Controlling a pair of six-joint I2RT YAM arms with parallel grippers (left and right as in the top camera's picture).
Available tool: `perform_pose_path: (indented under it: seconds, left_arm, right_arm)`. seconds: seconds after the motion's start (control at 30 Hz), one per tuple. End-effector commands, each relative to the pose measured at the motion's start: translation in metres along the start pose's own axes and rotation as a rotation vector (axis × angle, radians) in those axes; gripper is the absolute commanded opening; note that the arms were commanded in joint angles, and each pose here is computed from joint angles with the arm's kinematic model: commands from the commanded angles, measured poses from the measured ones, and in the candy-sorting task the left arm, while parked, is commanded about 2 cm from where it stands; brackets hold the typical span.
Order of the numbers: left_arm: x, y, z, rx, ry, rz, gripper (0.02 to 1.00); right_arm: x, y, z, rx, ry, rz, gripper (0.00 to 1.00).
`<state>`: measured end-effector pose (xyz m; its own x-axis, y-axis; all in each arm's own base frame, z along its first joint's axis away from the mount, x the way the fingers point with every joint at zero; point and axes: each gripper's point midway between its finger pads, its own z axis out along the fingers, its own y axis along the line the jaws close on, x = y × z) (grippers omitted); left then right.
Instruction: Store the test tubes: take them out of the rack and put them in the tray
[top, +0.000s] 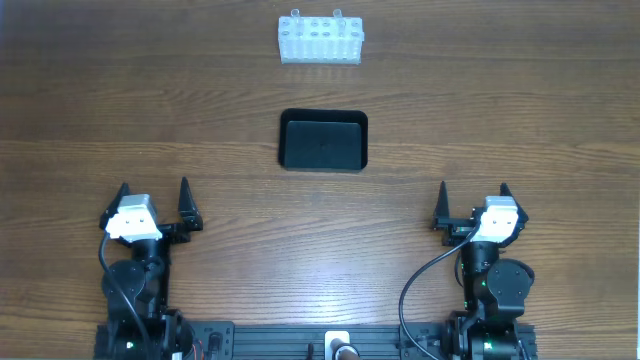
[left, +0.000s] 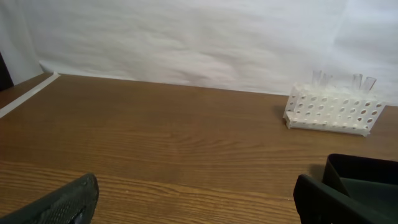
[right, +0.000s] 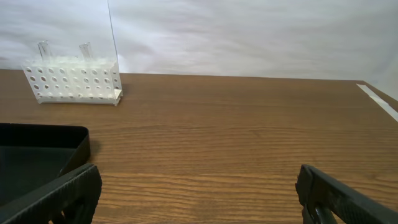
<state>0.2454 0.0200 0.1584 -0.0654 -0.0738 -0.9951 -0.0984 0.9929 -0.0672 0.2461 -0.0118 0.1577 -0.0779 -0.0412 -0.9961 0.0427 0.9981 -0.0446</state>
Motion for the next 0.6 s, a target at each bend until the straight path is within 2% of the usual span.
perform_pose_path:
  seconds: [0.03,0.47,0.6]
  left_arm:
    - [0.001,0.000,0.000,0.002,-0.001,0.014,0.998]
    - [0.001,0.001,0.000,-0.001,0.002,0.014,0.998]
    - [-0.014,-0.002,0.000,0.006,0.003,0.015,1.000]
  right_arm:
    - [0.001,0.003,0.000,-0.018,-0.002,-0.001,0.991]
    - [0.001,0.003,0.000,-0.018,-0.002,-0.001,0.993]
    - [0.001,0.003,0.000,-0.018,-0.002,-0.001,0.993]
